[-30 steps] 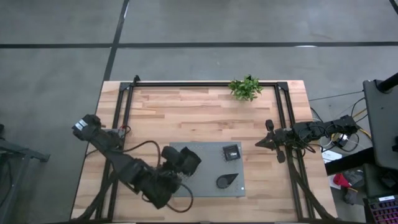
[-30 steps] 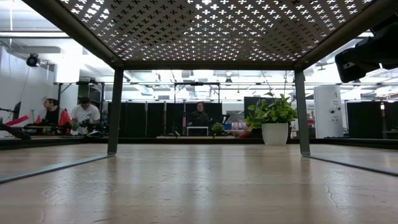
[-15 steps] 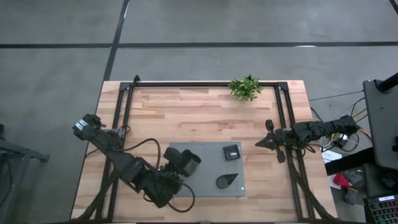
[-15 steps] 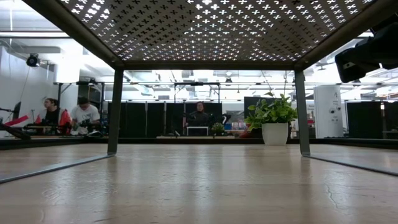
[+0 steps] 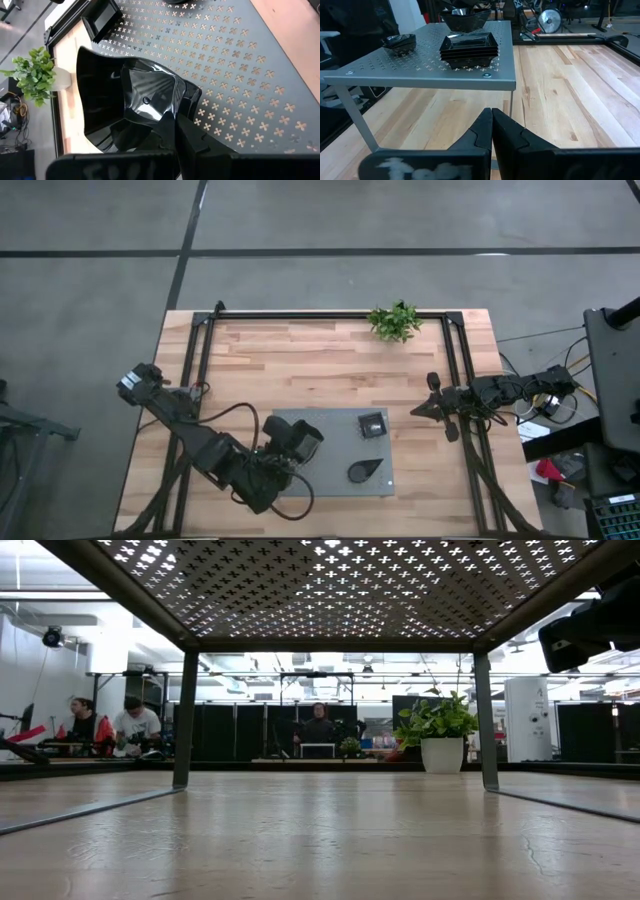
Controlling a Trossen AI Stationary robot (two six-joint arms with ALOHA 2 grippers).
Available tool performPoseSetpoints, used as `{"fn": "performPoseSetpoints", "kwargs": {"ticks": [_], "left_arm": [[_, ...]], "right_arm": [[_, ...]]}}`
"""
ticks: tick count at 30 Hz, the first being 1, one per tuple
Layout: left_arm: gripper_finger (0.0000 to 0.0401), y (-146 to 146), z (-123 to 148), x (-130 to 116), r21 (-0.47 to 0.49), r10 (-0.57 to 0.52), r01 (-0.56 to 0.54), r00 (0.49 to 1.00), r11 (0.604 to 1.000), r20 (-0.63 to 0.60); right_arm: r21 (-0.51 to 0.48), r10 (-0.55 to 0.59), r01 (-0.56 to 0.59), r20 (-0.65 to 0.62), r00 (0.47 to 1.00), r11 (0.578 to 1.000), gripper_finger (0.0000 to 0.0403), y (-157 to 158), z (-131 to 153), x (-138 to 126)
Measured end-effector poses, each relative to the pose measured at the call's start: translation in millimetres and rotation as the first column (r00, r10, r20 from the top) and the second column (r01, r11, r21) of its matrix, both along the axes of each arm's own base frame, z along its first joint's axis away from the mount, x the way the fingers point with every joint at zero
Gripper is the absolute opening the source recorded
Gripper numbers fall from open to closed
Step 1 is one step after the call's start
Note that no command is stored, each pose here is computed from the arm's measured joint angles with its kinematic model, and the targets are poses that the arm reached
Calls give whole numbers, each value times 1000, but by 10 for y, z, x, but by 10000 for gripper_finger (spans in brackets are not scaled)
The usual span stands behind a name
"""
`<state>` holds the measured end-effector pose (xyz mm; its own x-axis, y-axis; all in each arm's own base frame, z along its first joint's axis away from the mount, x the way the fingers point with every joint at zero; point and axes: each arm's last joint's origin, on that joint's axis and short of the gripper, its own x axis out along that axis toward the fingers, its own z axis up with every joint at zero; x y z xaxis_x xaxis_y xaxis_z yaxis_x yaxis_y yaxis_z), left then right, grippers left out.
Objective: Pick & Place Mini shaped plates
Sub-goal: Stack the distorted square plate on top of the distorted square plate on the shelf, then return to Home Position
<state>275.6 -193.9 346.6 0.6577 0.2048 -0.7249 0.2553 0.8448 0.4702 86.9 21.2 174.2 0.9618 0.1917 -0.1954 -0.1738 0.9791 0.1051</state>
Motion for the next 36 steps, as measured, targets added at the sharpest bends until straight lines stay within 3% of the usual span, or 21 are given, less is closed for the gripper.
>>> {"fn": "performPoseSetpoints", "kwargs": {"ticks": [14, 26, 36], "left_arm": [[4, 16, -14, -20, -2, 28, -28, 999, 1000, -17], [89, 17, 14, -15, -8, 42, -42, 999, 999, 0], [79, 15, 90, -14, -110, 140, -135, 989, 985, 42]], "right_arm": [[0, 0, 0, 0, 1000, 1000, 8, 0, 0, 0], [0, 0, 0, 0, 1000, 1000, 8, 0, 0, 0], [0, 0, 0, 0, 1000, 1000, 8, 0, 0, 0]]}}
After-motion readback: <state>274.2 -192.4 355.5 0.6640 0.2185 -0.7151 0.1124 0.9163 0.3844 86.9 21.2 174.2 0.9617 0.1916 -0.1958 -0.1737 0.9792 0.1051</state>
